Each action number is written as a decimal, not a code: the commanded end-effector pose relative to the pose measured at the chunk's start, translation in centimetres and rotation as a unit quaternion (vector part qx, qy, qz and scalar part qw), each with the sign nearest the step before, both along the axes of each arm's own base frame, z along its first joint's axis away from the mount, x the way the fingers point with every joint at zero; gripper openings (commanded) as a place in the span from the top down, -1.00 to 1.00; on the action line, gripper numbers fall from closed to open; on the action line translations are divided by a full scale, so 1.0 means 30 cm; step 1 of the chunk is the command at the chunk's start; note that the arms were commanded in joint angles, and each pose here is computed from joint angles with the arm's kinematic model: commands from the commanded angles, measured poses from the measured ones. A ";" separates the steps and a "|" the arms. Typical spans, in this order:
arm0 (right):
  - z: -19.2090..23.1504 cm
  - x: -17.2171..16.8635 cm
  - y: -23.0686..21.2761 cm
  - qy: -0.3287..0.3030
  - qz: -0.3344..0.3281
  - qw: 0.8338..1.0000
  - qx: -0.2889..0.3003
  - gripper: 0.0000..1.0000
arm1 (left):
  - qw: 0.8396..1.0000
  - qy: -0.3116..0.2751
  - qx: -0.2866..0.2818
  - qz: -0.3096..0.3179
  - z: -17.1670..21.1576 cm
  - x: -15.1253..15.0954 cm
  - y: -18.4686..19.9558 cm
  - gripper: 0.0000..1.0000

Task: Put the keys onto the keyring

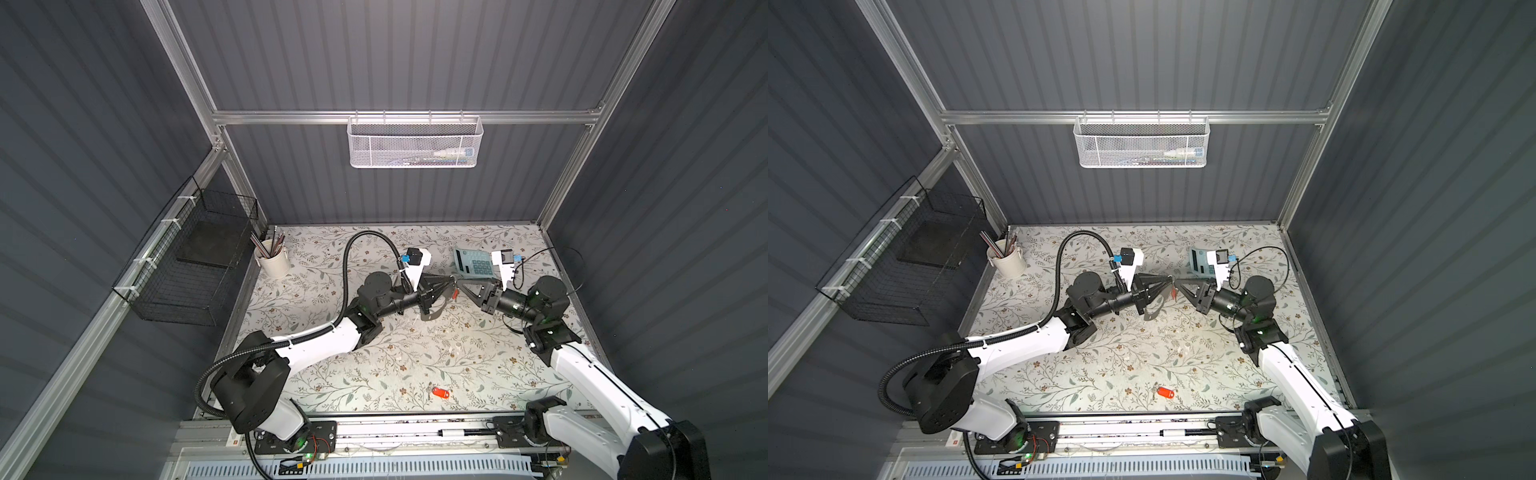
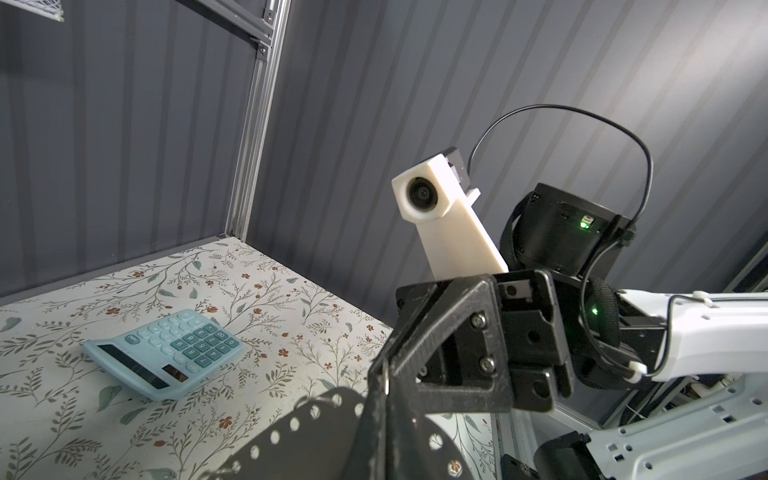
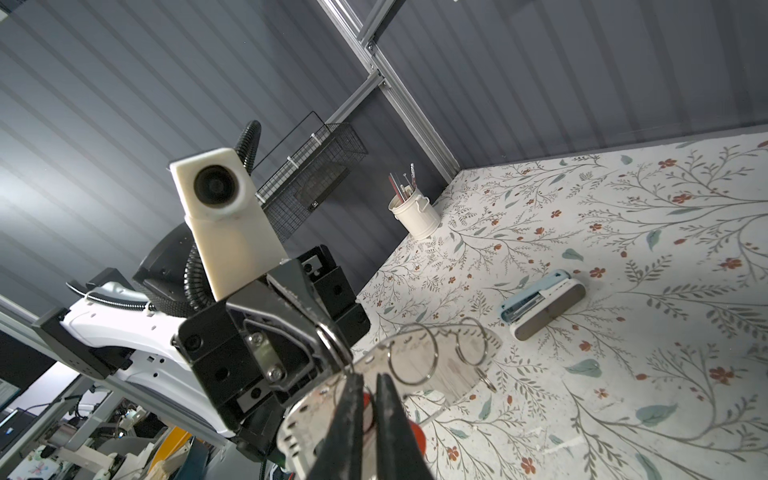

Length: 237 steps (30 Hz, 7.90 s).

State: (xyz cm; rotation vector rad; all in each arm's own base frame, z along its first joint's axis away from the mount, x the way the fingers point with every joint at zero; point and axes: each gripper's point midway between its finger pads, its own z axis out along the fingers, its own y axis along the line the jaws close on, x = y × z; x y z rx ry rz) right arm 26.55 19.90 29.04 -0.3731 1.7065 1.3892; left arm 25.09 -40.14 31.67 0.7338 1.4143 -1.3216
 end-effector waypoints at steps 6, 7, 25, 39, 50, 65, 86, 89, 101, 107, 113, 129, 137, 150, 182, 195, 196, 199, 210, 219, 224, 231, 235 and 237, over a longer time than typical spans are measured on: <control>-0.016 -0.039 0.013 -0.004 0.017 1.000 -0.002 0.64 | 0.999 -0.028 -0.046 -0.003 0.078 -0.033 0.014 1.00; -0.019 -0.038 0.012 -0.004 0.015 1.000 -0.003 0.64 | 0.999 -0.026 -0.046 0.000 0.075 -0.031 0.018 1.00; -0.057 -0.006 -0.096 0.025 -0.089 0.995 -0.047 -0.05 | 0.999 -0.019 -0.043 0.019 0.095 -0.072 0.098 1.00; 0.098 -0.072 -0.061 -0.062 -0.022 0.997 0.043 -0.17 | 0.999 -0.013 -0.037 -0.025 0.019 -0.165 0.139 1.00; 0.044 -0.137 0.093 -0.081 0.053 0.995 0.024 -0.10 | 0.998 0.015 -0.053 -0.028 -0.017 -0.150 0.129 1.00; 0.015 -0.145 0.119 -0.068 0.076 0.994 0.033 0.54 | 0.997 0.039 -0.047 -0.036 -0.016 -0.153 0.122 1.00; -0.039 -0.158 0.146 -0.067 0.080 0.995 0.008 1.00 | 0.999 0.043 0.003 -0.019 -0.078 -0.134 0.115 0.93; -0.050 -0.157 0.133 -0.074 0.062 0.995 0.005 1.00 | 0.999 0.043 0.021 -0.006 -0.091 -0.131 0.130 0.78; -0.090 -0.159 0.138 -0.086 0.068 0.994 -0.005 1.00 | 0.991 0.063 0.116 -0.005 -0.136 -0.126 0.177 0.34; -0.096 -0.181 0.128 -0.117 0.067 0.991 -0.018 1.00 | 0.976 0.045 0.215 -0.001 -0.104 -0.124 0.228 0.20; -0.099 -0.187 0.125 -0.130 0.067 0.989 -0.021 1.00 | 0.948 0.047 0.303 -0.081 -0.105 -0.164 0.203 0.20; -0.117 -0.185 0.125 -0.124 0.065 0.990 -0.026 1.00 | 0.903 0.113 0.391 -0.142 -0.132 -0.117 0.126 0.45; -0.123 -0.181 0.127 -0.122 0.065 0.990 -0.028 1.00 | 0.898 0.118 0.390 -0.164 -0.136 -0.141 0.123 0.52; -0.130 -0.176 0.130 -0.116 0.066 0.991 -0.028 1.00 | 0.896 0.132 0.385 -0.179 -0.157 -0.154 0.113 0.59; -0.121 -0.175 0.114 -0.127 0.048 0.990 -0.029 1.00 | 0.883 0.163 0.395 -0.194 -0.236 -0.177 0.123 1.00; -0.134 -0.105 -0.004 -0.132 -0.095 0.985 -0.053 0.07 | 0.945 0.087 0.294 -0.110 -0.147 -0.135 0.122 1.00; -0.135 -0.102 -0.009 -0.131 -0.101 0.985 -0.053 0.04 | 0.955 0.071 0.270 -0.099 -0.117 -0.132 0.121 1.00; -0.139 -0.095 -0.004 -0.123 -0.098 0.986 -0.052 0.01 | 0.972 0.037 0.221 -0.068 -0.074 -0.135 0.132 1.00; -0.127 -0.123 0.028 -0.129 -0.058 0.989 -0.031 -0.05 | 0.996 0.005 0.094 -0.008 -0.015 -0.121 0.159 1.00; -0.134 -0.128 0.053 -0.123 -0.031 0.992 -0.028 -0.08 | 0.999 0.009 0.046 -0.005 -0.020 -0.120 0.145 1.00; -0.145 -0.120 0.061 -0.115 -0.027 0.992 -0.034 -0.11 | 0.999 0.013 0.033 -0.006 -0.032 -0.124 0.123 1.00; -0.133 -0.140 0.074 -0.123 -0.011 0.992 -0.030 -0.17 | 0.999 0.018 0.028 -0.010 -0.050 -0.130 0.092 1.00; -0.137 -0.140 0.078 -0.121 -0.008 0.992 -0.032 0.02 | 1.000 0.019 0.017 -0.017 -0.046 -0.135 0.077 1.00; -0.141 -0.139 0.082 -0.117 -0.004 0.993 -0.034 0.21 | 0.999 0.022 0.020 -0.011 -0.049 -0.129 0.072 1.00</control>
